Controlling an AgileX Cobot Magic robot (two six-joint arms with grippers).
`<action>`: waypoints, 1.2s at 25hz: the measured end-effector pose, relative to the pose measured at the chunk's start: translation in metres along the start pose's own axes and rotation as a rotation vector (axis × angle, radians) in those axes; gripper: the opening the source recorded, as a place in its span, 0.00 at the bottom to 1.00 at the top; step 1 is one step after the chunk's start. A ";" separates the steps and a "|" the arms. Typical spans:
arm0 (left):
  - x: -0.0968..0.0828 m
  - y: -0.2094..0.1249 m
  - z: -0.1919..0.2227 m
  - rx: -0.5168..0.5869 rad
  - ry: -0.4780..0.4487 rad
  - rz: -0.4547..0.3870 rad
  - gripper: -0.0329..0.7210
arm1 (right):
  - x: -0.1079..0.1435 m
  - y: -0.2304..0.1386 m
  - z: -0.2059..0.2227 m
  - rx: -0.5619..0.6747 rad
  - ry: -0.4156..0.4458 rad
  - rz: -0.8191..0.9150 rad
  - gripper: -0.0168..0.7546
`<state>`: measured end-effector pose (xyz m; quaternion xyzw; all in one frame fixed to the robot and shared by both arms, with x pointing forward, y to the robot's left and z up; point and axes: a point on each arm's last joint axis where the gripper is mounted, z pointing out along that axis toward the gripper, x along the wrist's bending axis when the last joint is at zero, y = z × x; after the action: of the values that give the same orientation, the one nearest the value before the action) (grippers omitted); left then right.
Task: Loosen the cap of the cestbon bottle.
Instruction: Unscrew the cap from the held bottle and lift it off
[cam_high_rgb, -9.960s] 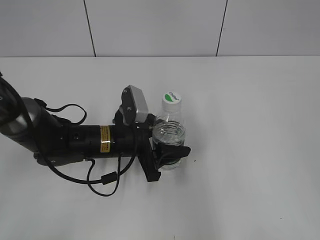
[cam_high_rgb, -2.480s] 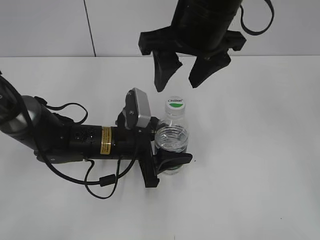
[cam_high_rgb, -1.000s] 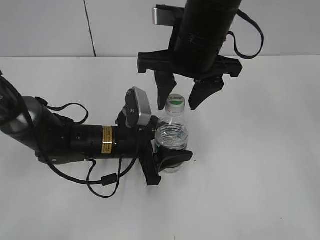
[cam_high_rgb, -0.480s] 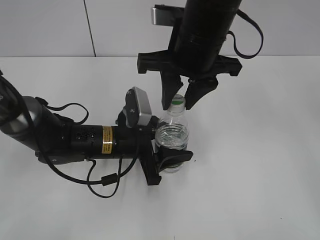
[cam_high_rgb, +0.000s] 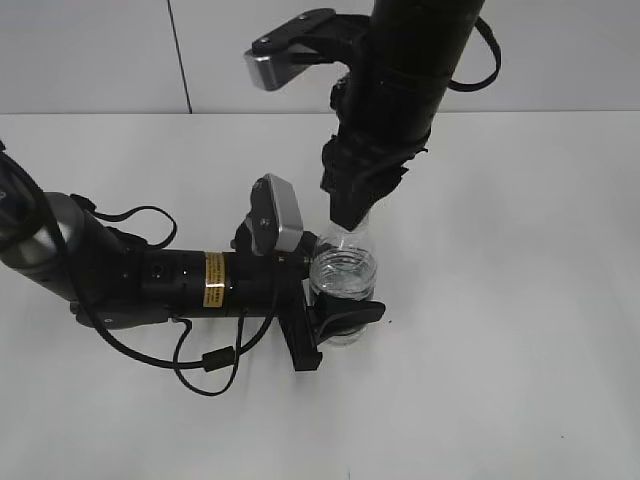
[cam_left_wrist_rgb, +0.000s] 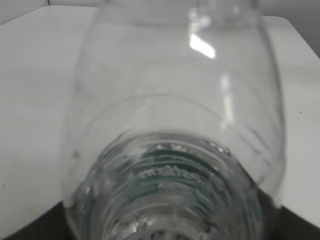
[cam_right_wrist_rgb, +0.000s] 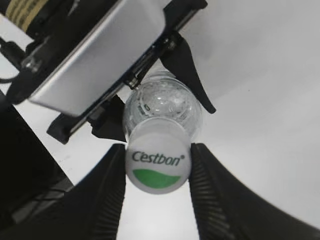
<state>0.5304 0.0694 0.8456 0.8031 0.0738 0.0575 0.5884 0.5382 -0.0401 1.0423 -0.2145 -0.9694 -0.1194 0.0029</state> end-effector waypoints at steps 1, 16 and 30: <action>0.000 0.000 0.000 0.000 0.000 0.001 0.58 | 0.000 0.000 0.000 -0.001 0.000 -0.062 0.41; -0.001 0.000 0.000 0.003 -0.011 0.012 0.58 | 0.000 0.000 -0.001 0.003 -0.006 -0.640 0.41; -0.001 0.000 0.000 0.004 -0.014 0.017 0.58 | 0.001 0.000 -0.001 -0.010 0.004 -0.679 0.41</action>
<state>0.5293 0.0692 0.8453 0.8053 0.0628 0.0567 0.5868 0.5375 -0.0396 1.0436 0.1209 -0.9849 -0.1188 -0.0362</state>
